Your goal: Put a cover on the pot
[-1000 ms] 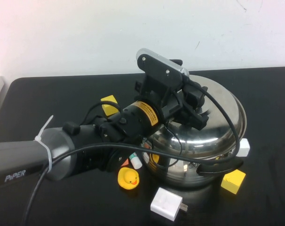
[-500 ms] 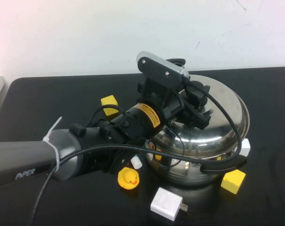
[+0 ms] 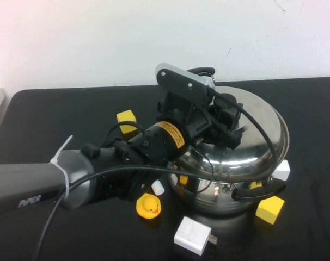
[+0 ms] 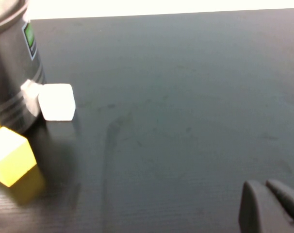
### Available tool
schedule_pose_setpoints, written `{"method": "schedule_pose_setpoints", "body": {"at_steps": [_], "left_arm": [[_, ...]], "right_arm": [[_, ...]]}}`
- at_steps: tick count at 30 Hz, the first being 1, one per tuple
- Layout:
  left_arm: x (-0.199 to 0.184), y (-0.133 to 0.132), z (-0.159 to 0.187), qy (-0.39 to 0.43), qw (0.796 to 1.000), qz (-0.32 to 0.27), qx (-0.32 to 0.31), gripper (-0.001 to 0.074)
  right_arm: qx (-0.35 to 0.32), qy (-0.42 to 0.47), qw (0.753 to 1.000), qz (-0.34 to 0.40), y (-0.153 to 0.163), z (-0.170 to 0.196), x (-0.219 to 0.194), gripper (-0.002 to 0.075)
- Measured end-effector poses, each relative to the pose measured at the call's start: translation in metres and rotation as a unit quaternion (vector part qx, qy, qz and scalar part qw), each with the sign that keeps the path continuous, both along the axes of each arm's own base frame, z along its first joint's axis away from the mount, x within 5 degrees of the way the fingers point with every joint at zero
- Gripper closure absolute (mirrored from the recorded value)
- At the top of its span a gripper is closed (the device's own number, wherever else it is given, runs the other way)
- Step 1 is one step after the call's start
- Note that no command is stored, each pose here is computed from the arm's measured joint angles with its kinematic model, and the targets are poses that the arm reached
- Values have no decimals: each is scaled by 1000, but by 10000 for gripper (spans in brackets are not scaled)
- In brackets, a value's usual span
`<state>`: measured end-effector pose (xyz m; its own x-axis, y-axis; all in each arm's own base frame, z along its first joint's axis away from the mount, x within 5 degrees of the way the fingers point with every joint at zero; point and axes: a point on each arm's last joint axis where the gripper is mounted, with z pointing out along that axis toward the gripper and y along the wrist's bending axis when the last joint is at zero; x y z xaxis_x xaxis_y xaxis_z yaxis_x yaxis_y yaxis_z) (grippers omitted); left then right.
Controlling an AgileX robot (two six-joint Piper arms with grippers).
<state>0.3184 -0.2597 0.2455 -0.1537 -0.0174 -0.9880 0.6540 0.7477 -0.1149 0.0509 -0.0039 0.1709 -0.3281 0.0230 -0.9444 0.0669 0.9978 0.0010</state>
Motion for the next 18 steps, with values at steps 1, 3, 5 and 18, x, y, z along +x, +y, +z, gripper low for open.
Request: {"method": "schedule_pose_setpoints", "body": {"at_steps": [1,3,5,18], "left_arm": [[-1,1,2,5,1000,4,-2,256],[-3,5,13,0,1000,12,-12,235],[-8,11,34,-27,999,19,-19,226],[-86,89,174,-134,986,90,-31,648]], "right_arm": [[0,0,1000,0,0,0,0,728],[0,0,1000,0,0,0,0,728],[0,0,1000,0,0,0,0,728],[0,0,1000,0,0,0,0,728]]}}
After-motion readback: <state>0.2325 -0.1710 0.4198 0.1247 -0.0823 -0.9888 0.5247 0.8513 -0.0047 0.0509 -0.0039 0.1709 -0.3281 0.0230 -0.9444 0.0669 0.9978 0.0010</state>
